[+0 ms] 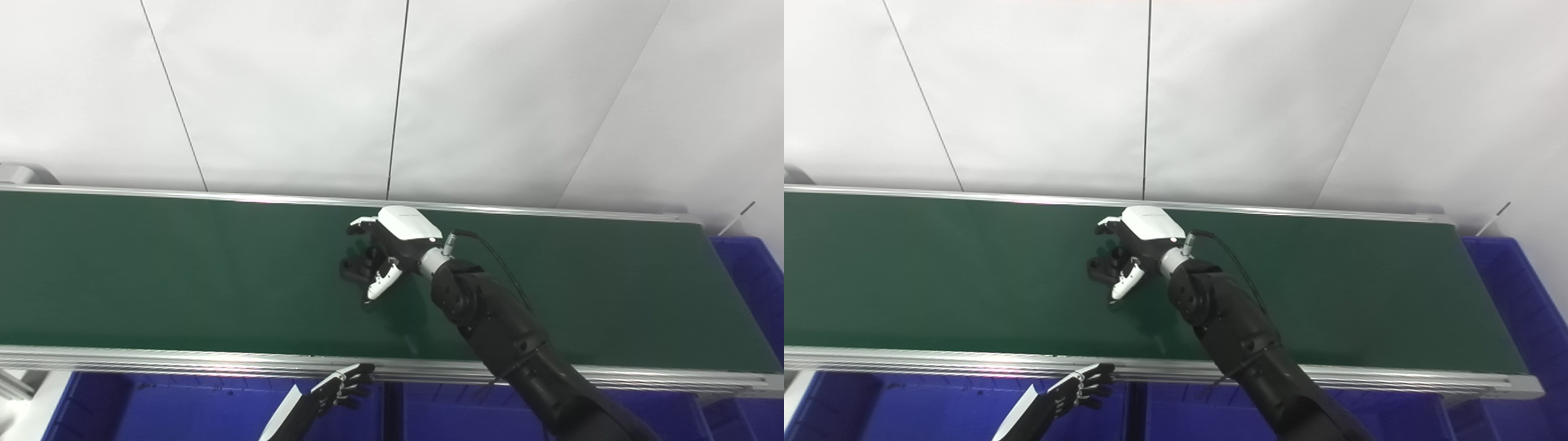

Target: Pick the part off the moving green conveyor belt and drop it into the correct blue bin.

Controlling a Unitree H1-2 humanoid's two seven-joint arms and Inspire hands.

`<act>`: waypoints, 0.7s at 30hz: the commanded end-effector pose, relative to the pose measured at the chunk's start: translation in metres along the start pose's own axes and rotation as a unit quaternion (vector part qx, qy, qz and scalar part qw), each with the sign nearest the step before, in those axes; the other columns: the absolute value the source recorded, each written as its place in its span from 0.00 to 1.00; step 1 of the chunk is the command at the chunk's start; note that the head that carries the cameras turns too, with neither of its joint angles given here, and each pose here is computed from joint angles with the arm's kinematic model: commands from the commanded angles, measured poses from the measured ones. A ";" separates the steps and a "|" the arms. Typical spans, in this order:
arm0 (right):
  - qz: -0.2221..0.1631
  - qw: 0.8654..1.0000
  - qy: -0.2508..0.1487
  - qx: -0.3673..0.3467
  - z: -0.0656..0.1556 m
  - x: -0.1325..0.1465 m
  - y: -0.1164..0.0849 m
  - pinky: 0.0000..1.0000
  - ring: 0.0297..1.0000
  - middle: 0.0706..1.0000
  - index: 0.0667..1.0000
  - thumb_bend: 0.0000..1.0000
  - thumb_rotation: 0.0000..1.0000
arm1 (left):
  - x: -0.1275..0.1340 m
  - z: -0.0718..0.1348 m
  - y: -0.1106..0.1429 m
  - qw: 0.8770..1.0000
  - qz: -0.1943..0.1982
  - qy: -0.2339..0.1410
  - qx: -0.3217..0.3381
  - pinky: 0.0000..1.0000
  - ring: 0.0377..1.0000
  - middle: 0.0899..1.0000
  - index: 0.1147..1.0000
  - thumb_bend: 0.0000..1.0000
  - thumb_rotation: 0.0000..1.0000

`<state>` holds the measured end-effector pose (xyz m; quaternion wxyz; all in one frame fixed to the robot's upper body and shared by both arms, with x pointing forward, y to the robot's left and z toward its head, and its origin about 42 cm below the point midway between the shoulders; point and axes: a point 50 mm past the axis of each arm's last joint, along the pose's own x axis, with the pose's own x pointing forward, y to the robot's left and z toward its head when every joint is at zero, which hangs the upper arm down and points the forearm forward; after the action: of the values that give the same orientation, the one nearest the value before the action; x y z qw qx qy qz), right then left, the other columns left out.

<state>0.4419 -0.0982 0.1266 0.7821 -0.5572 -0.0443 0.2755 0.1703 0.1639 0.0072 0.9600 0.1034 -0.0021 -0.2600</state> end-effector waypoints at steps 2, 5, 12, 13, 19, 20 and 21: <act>-0.024 0.999 -0.003 -0.025 -0.007 0.000 -0.011 0.52 0.60 0.71 0.71 0.76 0.01 | 0.003 0.010 0.002 0.999 0.004 -0.032 -0.009 0.71 0.77 0.82 0.84 0.78 0.33; -0.022 0.999 -0.005 -0.035 -0.011 -0.003 -0.008 0.42 0.53 0.65 0.66 0.61 0.00 | 0.002 0.011 0.003 0.999 0.002 -0.032 -0.014 0.72 0.77 0.83 0.84 0.79 0.34; 0.008 0.997 0.014 -0.080 -0.020 -0.015 -0.006 0.33 0.47 0.57 0.56 0.48 0.00 | 0.003 0.011 0.005 0.999 0.002 -0.033 -0.022 0.72 0.75 0.83 0.83 0.80 0.34; 0.009 0.996 0.012 -0.086 -0.021 -0.017 -0.005 0.32 0.45 0.54 0.53 0.49 0.00 | 0.003 0.011 0.006 0.999 0.002 -0.033 -0.021 0.71 0.74 0.82 0.83 0.80 0.35; 0.011 0.994 0.002 -0.106 -0.029 -0.028 0.010 0.30 0.43 0.51 0.48 0.49 0.00 | 0.003 0.011 0.009 0.999 0.005 -0.034 -0.015 0.70 0.73 0.81 0.83 0.82 0.37; 0.013 0.994 0.004 -0.109 -0.029 -0.029 0.012 0.29 0.43 0.51 0.49 0.49 0.00 | 0.003 0.012 0.009 0.999 0.005 -0.034 -0.015 0.70 0.73 0.81 0.83 0.82 0.37; 0.016 0.993 0.004 -0.115 -0.030 -0.030 0.013 0.29 0.43 0.51 0.49 0.49 0.00 | 0.003 0.012 0.009 0.999 0.006 -0.034 -0.015 0.70 0.73 0.81 0.83 0.82 0.37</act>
<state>0.4293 -0.1320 0.1213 0.7265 -0.6289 -0.0745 0.2667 0.1722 0.1682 0.0094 0.9625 0.0831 0.0021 -0.2584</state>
